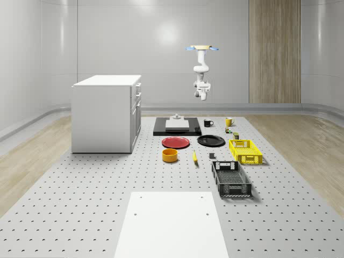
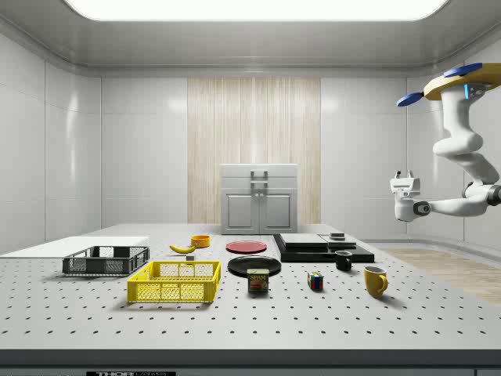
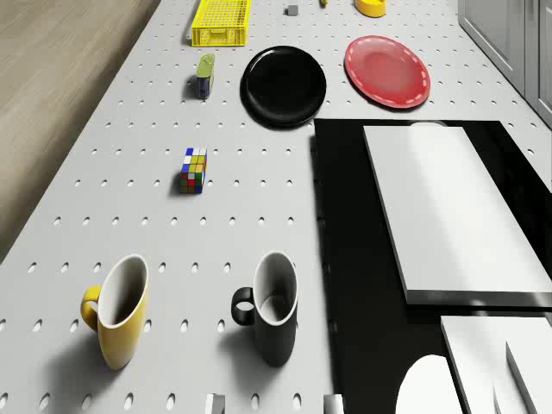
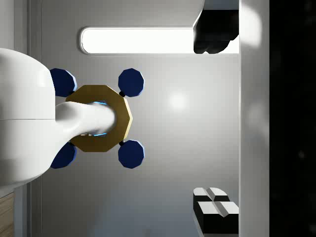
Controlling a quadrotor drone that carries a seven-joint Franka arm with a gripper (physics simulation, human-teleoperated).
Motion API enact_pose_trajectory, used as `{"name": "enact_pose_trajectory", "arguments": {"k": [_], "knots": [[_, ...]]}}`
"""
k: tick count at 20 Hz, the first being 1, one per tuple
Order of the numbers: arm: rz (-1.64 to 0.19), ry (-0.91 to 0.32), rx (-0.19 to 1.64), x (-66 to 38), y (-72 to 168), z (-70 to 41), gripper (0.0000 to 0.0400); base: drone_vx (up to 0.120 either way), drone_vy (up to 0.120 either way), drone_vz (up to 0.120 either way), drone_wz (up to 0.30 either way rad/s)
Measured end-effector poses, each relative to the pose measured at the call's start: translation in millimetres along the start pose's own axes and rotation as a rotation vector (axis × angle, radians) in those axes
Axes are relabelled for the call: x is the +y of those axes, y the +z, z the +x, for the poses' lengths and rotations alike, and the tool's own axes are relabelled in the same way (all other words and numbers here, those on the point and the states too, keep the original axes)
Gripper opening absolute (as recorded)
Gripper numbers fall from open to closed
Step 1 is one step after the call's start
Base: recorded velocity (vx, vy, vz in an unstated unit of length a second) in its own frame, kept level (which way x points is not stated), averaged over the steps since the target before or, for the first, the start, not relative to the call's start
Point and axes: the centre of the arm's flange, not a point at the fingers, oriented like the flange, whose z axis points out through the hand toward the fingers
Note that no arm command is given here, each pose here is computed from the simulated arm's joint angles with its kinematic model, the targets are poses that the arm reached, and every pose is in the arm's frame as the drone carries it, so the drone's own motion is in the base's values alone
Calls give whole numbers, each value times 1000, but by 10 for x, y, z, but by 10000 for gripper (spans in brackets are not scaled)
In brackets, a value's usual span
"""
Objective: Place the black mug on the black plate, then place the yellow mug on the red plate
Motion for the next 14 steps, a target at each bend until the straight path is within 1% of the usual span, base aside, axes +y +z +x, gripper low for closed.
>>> {"name": "enact_pose_trajectory", "arguments": {"k": [4, 9, 11, 14], "knots": [[2, 0, 2, 26, -296, -24, 400, 0, 0, 0, 0], [5, 0, 5, 17, -613, -16, 400, 0, 0, 0, 0], [6, 0, 6, 11, -708, -11, 400, 0, 100, 0, 0], [8, 0, 8, 6, -810, -6, 400, 107, 120, 0, 0]]}}
